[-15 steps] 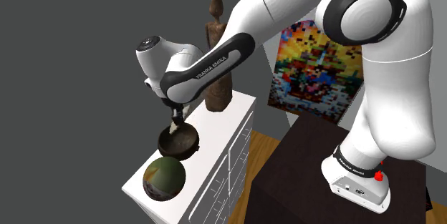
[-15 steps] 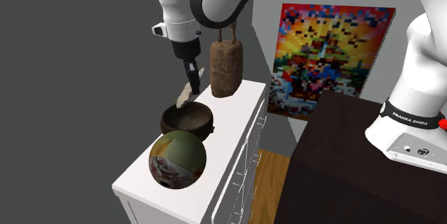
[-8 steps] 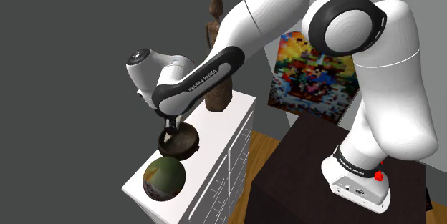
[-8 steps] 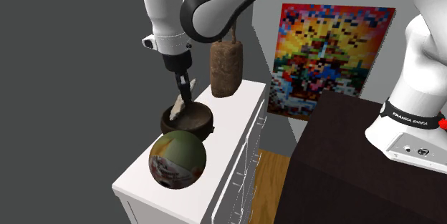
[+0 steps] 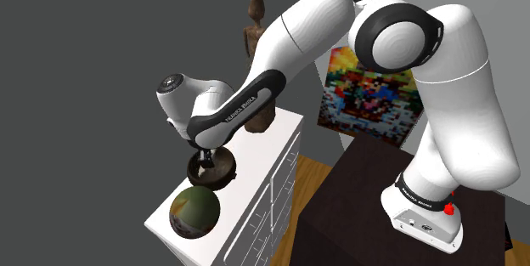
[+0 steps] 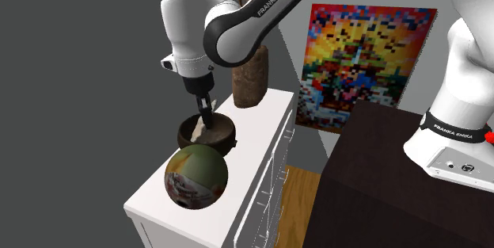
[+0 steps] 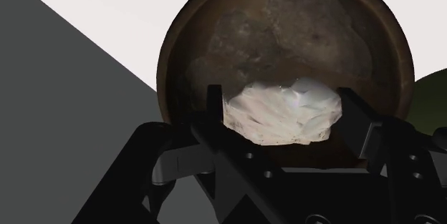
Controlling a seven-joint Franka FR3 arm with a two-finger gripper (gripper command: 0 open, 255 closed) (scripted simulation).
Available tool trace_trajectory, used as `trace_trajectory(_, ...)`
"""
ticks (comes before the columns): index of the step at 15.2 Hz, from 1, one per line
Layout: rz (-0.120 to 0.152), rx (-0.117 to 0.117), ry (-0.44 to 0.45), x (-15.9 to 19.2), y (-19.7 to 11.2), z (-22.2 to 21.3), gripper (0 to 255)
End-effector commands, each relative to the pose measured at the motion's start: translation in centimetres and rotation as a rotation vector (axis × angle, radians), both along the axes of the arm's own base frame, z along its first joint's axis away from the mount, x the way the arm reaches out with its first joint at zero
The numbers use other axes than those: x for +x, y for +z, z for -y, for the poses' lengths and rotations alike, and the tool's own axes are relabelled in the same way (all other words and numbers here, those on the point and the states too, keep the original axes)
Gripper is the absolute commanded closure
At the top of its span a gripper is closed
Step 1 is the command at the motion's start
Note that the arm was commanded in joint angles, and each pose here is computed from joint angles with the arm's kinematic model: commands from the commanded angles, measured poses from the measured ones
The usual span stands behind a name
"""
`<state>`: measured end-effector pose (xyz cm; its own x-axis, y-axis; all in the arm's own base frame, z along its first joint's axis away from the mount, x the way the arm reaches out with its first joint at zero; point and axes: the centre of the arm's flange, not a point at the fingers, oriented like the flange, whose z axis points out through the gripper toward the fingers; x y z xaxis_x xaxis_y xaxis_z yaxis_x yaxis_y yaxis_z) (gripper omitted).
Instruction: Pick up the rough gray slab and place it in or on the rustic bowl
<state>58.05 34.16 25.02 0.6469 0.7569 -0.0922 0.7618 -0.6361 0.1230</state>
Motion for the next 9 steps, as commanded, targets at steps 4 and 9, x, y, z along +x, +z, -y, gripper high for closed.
trace_trajectory(4,0.001,0.000,0.000,0.11,-0.25,-0.07,255)
trace_trajectory(9,0.001,0.000,0.000,0.11,-0.25,-0.07,0)
